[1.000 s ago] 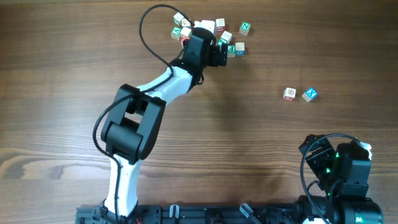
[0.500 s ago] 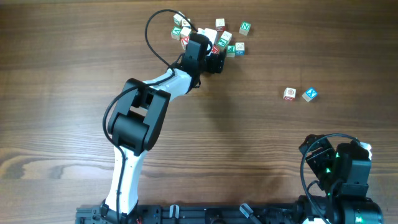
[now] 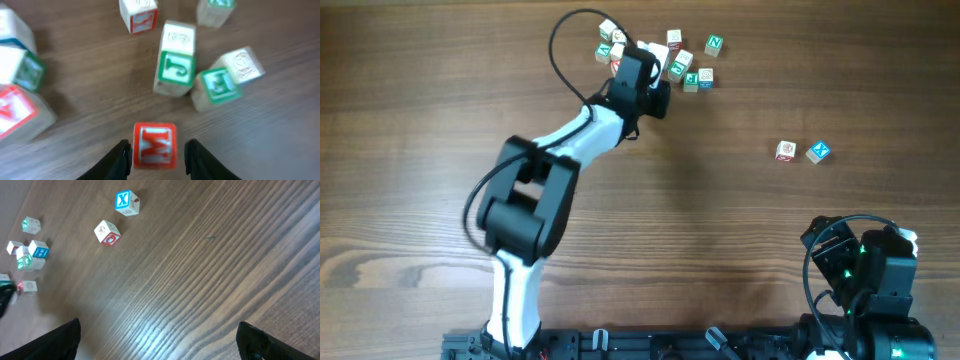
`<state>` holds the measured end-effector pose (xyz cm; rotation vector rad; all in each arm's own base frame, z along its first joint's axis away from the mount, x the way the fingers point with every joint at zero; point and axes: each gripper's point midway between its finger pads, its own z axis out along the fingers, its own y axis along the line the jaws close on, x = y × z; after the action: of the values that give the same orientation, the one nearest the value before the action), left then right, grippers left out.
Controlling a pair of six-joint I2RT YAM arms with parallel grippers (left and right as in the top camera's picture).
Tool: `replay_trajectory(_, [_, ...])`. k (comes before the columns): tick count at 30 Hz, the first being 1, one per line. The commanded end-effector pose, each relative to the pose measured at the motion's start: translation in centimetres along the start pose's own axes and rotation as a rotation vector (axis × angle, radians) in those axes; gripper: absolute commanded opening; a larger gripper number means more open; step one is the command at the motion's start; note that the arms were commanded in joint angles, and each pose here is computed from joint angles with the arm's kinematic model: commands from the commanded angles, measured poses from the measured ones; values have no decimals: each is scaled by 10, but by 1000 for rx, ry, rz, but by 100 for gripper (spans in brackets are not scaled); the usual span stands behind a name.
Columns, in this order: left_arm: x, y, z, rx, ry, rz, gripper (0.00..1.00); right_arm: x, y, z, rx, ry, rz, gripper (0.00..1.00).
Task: Form a circle
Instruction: 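Move left gripper back to pile and grasp red M block, then carry red M block with left gripper toward the placed blocks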
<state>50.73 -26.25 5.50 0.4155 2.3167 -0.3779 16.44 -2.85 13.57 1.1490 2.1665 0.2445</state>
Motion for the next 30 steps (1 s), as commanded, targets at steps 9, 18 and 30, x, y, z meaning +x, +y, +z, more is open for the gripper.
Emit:
replay_trajectory(9, [-22,3,-33,-52,-26,8,98,-2,-1,-1,4,-17,9,100])
replay_trajectory(18, [41,17,45,-55,38,4,99,-2,-1,-1,3,-17,9,100])
replay_trajectory(30, [12,5,16,-27,5,8,25,-2,-1,-1,3,-17,9,100])
